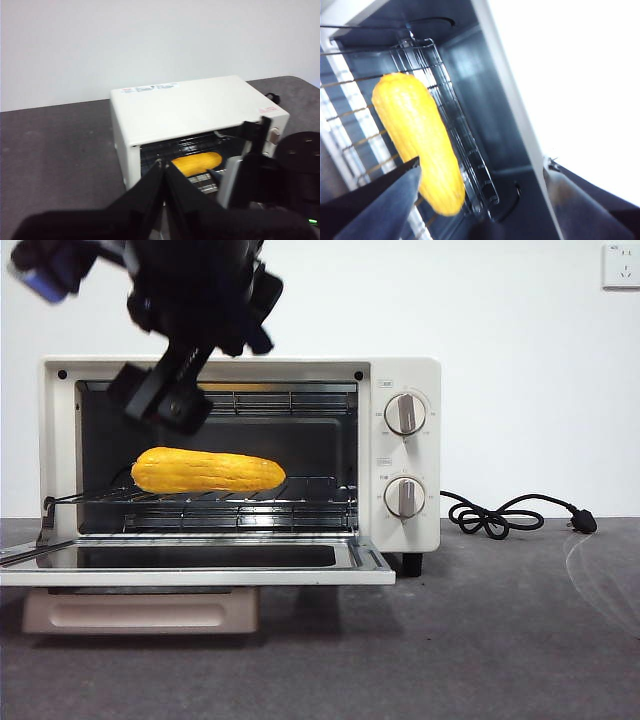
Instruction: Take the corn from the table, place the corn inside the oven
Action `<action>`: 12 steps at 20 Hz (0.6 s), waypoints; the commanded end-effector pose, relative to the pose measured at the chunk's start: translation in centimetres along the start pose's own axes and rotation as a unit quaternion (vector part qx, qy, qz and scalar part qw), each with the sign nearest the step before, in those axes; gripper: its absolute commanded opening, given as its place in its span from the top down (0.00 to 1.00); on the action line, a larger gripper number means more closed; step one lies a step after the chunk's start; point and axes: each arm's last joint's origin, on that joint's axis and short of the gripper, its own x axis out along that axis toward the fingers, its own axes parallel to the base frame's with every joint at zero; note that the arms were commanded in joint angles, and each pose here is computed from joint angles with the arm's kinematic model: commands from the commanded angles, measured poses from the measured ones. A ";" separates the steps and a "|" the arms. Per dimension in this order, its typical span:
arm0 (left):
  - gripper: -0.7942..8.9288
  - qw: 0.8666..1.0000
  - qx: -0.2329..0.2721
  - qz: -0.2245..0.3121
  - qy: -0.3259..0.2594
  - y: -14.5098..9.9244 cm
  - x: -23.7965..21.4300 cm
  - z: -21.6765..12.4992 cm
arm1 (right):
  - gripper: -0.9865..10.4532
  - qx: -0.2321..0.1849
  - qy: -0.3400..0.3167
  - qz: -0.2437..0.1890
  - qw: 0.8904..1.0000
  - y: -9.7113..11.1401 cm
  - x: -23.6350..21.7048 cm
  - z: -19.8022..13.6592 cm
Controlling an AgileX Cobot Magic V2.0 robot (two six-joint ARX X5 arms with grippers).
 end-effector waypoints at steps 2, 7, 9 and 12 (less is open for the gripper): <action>0.92 0.999 0.013 0.034 0.012 -0.4 1.1 0.1 | 0.56 0.048 -0.005 0.017 0.999 -1.2 -2.1 0.2; 0.92 0.993 0.064 0.088 0.050 -1.6 3.8 0.6 | 0.56 0.097 -0.015 0.064 0.993 -3.8 -5.2 -0.4; 0.92 0.987 0.104 0.095 0.077 -2.3 5.4 0.7 | 0.57 0.121 -0.016 0.082 0.989 -5.3 -6.5 -0.9; 0.93 0.977 0.148 0.096 0.116 -3.5 7.9 0.6 | 0.68 0.138 -0.010 0.089 0.986 -7.5 -8.2 -2.0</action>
